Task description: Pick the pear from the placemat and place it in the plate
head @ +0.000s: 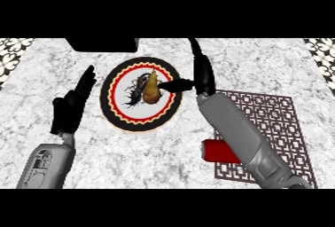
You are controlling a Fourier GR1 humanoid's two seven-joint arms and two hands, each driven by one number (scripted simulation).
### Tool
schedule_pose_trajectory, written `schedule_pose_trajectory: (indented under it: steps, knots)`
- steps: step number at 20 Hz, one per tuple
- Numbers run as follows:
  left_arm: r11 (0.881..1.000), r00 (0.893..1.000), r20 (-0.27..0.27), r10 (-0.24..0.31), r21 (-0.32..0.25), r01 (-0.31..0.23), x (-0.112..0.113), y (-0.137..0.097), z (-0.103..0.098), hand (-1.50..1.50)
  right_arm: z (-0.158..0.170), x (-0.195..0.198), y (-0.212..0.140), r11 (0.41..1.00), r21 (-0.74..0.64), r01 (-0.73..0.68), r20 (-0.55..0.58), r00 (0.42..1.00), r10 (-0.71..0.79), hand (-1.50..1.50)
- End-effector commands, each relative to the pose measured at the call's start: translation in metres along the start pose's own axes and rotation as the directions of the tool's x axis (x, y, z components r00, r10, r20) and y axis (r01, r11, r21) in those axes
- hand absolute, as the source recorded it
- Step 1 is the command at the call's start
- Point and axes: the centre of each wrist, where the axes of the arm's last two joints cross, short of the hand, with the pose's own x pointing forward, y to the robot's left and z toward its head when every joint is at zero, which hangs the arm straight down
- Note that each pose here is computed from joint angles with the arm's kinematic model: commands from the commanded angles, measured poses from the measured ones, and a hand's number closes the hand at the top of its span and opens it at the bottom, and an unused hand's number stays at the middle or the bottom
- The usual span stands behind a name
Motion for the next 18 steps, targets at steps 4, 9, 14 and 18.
schedule_pose_trajectory:
  steps: [4,9,14,18]
  knots:
    - [1.000,1.000,-0.014,-0.011,0.018,0.011,0.009,-0.009,0.005,0.00,0.004,-0.044,-0.055,1.000,0.001,0.031,-0.006,1.000,-0.031,-1.50]
    - [1.000,1.000,-0.015,-0.013,0.016,0.013,0.013,-0.003,0.007,0.00,-0.010,-0.068,-0.104,1.000,0.014,0.014,-0.015,1.000,-0.013,-1.50]
    - [1.000,1.000,-0.023,0.001,0.003,-0.001,0.020,-0.002,0.012,0.00,-0.010,-0.089,-0.123,0.999,0.016,0.043,-0.001,0.999,-0.043,-1.50]
    - [1.000,1.000,-0.021,0.003,0.010,-0.003,0.021,0.007,-0.011,0.00,0.004,-0.102,-0.130,0.999,0.027,0.020,-0.009,1.000,-0.020,-1.50]
